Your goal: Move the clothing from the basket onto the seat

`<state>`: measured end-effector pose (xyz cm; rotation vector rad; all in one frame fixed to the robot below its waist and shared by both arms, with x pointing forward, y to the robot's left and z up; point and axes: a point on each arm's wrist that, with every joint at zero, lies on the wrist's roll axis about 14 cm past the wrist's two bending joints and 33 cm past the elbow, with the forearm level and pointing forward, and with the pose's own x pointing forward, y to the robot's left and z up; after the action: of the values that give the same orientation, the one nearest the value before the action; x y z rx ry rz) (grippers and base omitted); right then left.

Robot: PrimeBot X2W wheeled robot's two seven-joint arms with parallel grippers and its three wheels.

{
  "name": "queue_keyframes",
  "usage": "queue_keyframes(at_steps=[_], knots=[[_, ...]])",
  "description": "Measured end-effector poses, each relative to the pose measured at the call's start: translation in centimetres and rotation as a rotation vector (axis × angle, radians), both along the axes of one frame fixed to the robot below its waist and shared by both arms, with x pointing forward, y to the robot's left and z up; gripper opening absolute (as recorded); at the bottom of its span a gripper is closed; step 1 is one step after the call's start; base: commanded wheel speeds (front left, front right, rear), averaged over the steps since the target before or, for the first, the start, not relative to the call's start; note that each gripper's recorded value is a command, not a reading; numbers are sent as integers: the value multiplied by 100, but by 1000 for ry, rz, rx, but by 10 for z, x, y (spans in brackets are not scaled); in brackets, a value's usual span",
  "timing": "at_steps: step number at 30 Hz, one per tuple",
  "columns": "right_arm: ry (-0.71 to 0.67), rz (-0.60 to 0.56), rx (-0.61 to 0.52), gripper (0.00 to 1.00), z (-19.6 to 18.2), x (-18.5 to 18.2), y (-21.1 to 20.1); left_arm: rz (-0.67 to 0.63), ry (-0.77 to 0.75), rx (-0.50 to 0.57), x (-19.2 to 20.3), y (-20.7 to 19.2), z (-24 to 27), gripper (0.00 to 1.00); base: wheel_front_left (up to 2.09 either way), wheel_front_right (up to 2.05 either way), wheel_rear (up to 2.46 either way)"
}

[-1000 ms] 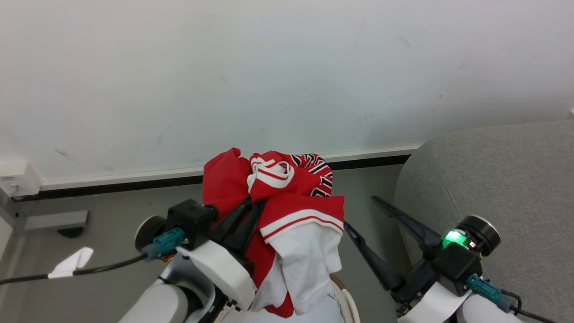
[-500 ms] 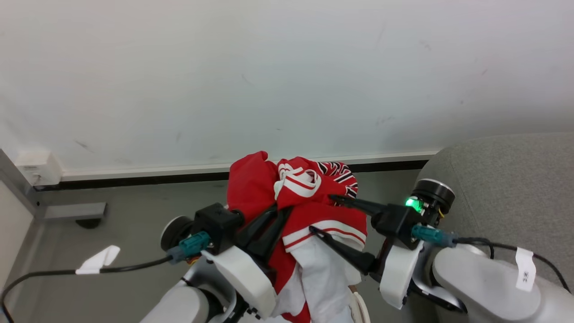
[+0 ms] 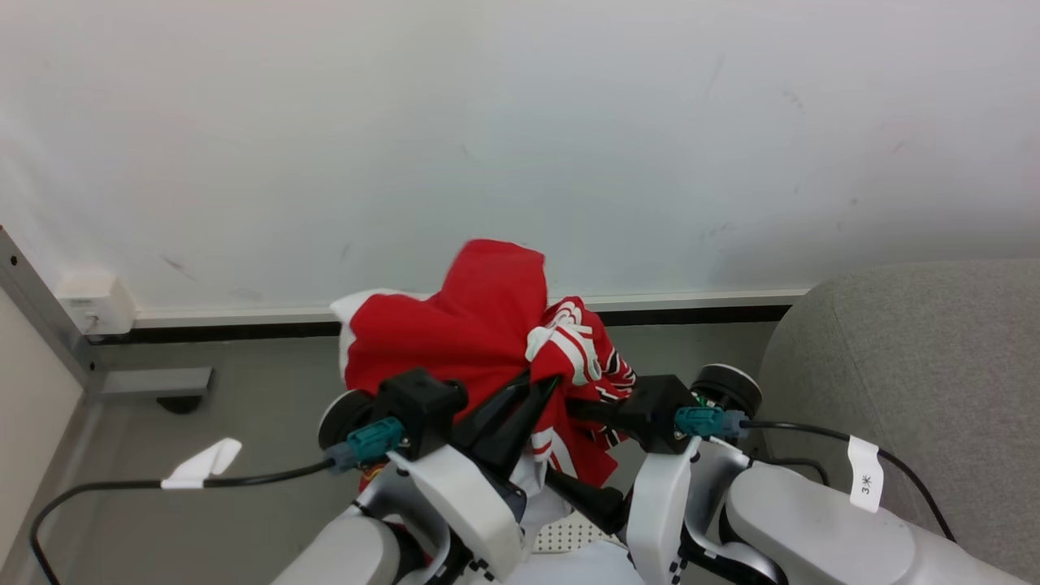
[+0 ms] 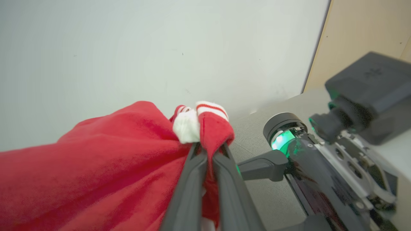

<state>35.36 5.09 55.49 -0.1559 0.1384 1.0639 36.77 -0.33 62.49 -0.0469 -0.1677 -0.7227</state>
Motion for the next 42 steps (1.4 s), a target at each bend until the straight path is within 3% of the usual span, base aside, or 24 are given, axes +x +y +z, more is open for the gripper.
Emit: queue_keyframes(at_steps=[6, 7, 10, 11, 35, 40, 42], knots=[[34, 3, 22, 100, -6, -6, 4, -3, 8, -5, 1, 0, -2, 0, 0, 0, 0], [39, 2, 27, 95, -7, -6, 4, -4, 9, -5, 1, -1, -2, 0, 0, 0, 0], [41, -1, 30, 12, -8, -6, 4, -7, 14, -7, 1, -1, -3, 0, 0, 0, 0], [39, -2, 35, 0, -8, -6, 4, -8, 15, -9, 1, -2, -3, 0, 0, 0, 0], [62, -41, 115, 0, -4, 1, -9, 31, 47, -5, 13, 5, -16, 0, 0, 0, 0], [63, -42, 120, 0, -3, 2, -10, 39, 55, -1, 15, 6, -20, 17, 0, 0, 0], [64, -42, 123, 0, -3, 2, -10, 41, 60, 2, 16, 7, -23, 17, 0, 0, 0]])
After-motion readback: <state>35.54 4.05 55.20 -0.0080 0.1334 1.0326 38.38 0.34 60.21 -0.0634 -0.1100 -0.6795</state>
